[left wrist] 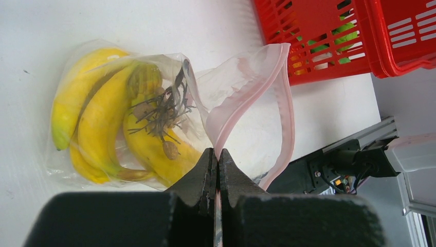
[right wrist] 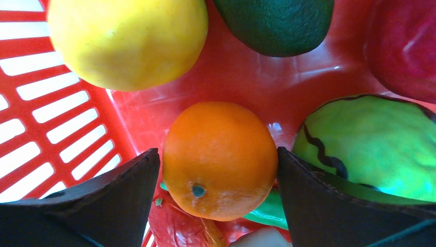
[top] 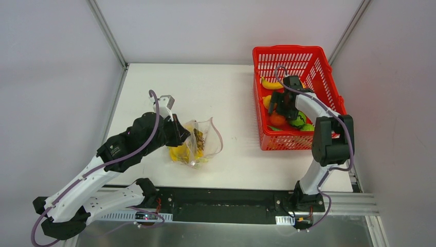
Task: Place the food in the zip-top bag and seal the zipper
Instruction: Pick up the fake fruit from the bin, then place the fake fruit in the zipper food storage bag.
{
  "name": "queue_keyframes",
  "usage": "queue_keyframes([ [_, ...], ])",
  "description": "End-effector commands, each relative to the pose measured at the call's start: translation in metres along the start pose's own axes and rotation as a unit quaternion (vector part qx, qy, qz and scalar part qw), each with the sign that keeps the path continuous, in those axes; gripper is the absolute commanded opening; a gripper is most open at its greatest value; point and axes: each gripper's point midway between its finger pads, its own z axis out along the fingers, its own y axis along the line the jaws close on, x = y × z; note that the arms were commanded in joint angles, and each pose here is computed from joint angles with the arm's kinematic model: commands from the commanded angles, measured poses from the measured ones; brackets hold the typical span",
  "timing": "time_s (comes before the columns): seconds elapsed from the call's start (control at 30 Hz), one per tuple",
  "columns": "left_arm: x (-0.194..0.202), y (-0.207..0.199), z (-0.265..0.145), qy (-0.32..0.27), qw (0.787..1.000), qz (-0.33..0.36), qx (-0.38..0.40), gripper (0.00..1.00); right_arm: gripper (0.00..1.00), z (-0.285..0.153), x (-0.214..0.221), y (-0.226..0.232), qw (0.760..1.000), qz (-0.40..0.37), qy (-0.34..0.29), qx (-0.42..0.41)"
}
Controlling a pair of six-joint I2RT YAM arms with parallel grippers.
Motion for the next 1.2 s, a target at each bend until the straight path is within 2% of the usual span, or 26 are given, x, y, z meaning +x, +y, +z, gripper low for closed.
queue_keyframes([
  [0.0, -0.007, 0.003, -0.001, -0.018, 1.000, -0.012, -0.006, 0.00, 0.85, 0.000, 0.011, 0.004, 0.999, -0.009, 0.034, -0.017],
  [0.07, -0.008, 0.004, -0.002, -0.021, 1.000, -0.013, -0.006, 0.00, 0.87, -0.003, 0.015, 0.003, 0.999, -0.010, 0.042, -0.018],
  [0.13, -0.007, 0.005, -0.002, -0.022, 1.000, -0.013, -0.007, 0.00, 0.83, -0.004, 0.015, 0.004, 0.999, -0.012, 0.037, -0.022],
  [0.33, -0.009, 0.000, -0.002, -0.018, 1.000, -0.010, -0.002, 0.00, 0.60, -0.007, 0.008, 0.002, 1.000, -0.006, 0.018, -0.014],
  [0.43, -0.009, 0.001, -0.002, -0.018, 1.000, -0.010, -0.003, 0.00, 0.55, -0.022, 0.002, 0.007, 1.000, -0.004, 0.000, -0.029],
  [0.6, -0.009, 0.000, -0.001, -0.019, 1.000, -0.010, -0.001, 0.00, 0.52, -0.065, -0.010, 0.021, 0.994, 0.006, -0.065, -0.083],
  [0.8, -0.011, -0.004, 0.000, -0.016, 1.000, -0.010, 0.003, 0.00, 0.50, -0.125, -0.027, 0.035, 0.976, 0.028, -0.165, -0.142],
  [0.9, -0.012, -0.006, 0.000, -0.016, 1.000, -0.010, 0.007, 0.00, 0.50, -0.176, -0.038, 0.048, 0.953, 0.035, -0.228, -0.195],
  [1.03, -0.013, -0.009, 0.002, -0.015, 1.000, -0.010, 0.011, 0.00, 0.50, -0.240, -0.035, 0.078, 0.908, 0.018, -0.281, -0.311],
  [1.1, -0.013, -0.010, 0.003, -0.014, 1.000, -0.011, 0.013, 0.00, 0.50, -0.267, -0.024, 0.098, 0.879, -0.004, -0.279, -0.386],
  [1.17, -0.013, -0.011, 0.004, -0.013, 1.000, -0.011, 0.014, 0.00, 0.50, -0.293, -0.003, 0.122, 0.839, -0.054, -0.254, -0.479],
])
